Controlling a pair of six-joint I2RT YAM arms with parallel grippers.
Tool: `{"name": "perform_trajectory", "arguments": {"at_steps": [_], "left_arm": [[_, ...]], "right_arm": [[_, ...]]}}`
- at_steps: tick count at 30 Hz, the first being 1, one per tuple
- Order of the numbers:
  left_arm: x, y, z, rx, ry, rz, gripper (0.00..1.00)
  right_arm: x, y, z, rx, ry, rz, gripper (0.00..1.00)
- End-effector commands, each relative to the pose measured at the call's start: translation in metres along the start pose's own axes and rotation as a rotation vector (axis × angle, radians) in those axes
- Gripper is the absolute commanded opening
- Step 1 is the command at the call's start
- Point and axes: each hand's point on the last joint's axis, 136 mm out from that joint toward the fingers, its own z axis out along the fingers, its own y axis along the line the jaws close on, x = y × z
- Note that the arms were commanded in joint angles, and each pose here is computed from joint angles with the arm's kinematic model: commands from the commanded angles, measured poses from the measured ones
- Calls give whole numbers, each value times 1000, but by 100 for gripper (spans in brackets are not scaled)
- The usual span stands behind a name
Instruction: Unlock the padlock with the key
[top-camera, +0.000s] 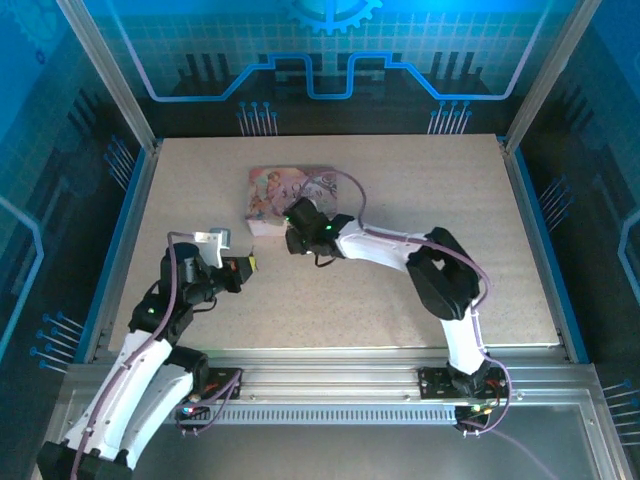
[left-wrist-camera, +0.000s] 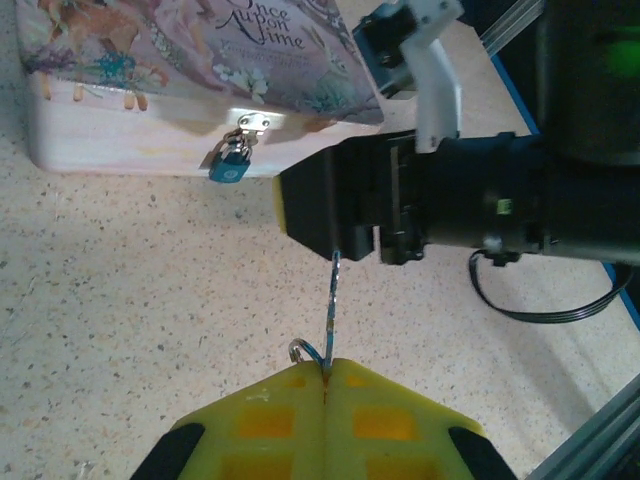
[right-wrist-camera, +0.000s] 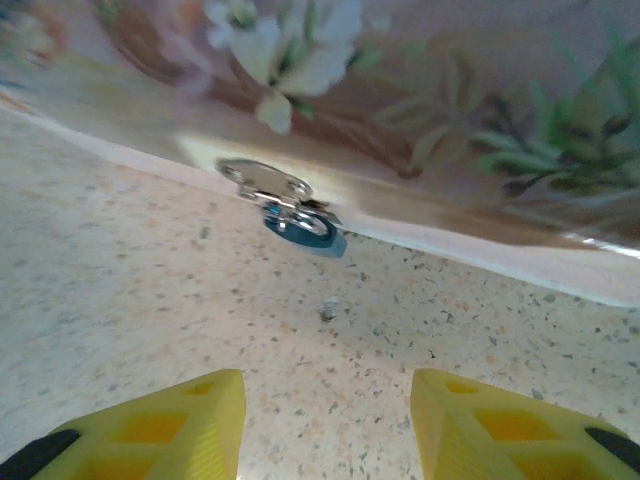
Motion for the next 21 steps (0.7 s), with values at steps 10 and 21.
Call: {"name": "perform_trajectory", "arguments": {"at_steps": [10,21], "left_arm": [[12,7,2,-9,22,0,0],[16,7,4,5,25,1,0]], "right_arm": [[-18,-13,18,225,-123,134,48],[-10,-3,33,232,-108,201,55]]}}
